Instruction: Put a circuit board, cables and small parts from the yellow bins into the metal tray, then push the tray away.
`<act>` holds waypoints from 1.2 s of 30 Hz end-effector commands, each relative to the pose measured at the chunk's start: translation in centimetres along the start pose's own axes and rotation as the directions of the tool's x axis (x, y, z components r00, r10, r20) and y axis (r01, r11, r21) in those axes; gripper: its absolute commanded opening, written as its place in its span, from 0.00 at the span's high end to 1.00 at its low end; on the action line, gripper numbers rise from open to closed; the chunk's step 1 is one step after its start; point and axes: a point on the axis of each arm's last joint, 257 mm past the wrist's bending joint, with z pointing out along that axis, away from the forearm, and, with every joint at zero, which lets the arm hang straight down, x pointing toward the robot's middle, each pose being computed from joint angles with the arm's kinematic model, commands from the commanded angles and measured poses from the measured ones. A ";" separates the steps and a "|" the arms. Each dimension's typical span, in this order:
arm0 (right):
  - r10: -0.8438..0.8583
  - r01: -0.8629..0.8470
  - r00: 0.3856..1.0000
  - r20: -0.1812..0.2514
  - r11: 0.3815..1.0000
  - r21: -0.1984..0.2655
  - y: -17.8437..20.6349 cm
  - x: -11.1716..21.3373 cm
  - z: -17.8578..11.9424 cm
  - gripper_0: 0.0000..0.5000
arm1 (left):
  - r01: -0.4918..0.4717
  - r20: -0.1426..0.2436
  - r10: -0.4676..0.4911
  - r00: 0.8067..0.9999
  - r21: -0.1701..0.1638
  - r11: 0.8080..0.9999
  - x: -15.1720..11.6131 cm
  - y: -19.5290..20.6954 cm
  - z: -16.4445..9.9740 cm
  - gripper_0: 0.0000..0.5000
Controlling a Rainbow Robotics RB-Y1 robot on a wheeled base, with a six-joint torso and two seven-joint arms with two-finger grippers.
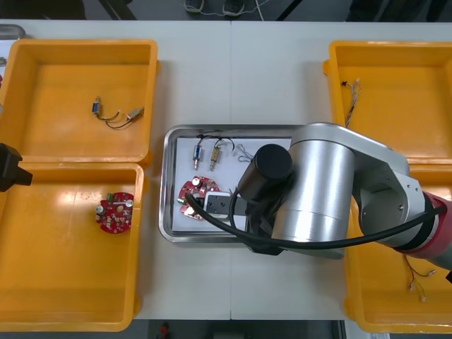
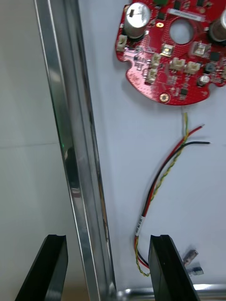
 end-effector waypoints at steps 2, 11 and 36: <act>-0.112 0.112 0.994 -0.012 0.994 -0.015 1.3 -1.2 1.1 0.00 | 0.020 0.022 -0.020 1.000 -0.010 1.000 0.0 0.2 -0.5 0.00; -0.137 0.137 0.990 -0.020 0.990 -0.010 2.9 -1.9 2.2 0.00 | 0.020 0.022 -0.020 1.000 -0.010 1.000 0.0 0.2 -0.5 0.00; -0.111 0.111 0.993 -0.041 0.994 0.000 3.1 -1.7 5.8 0.00 | 0.020 0.022 -0.020 1.000 -0.010 1.000 0.0 0.2 -0.5 0.00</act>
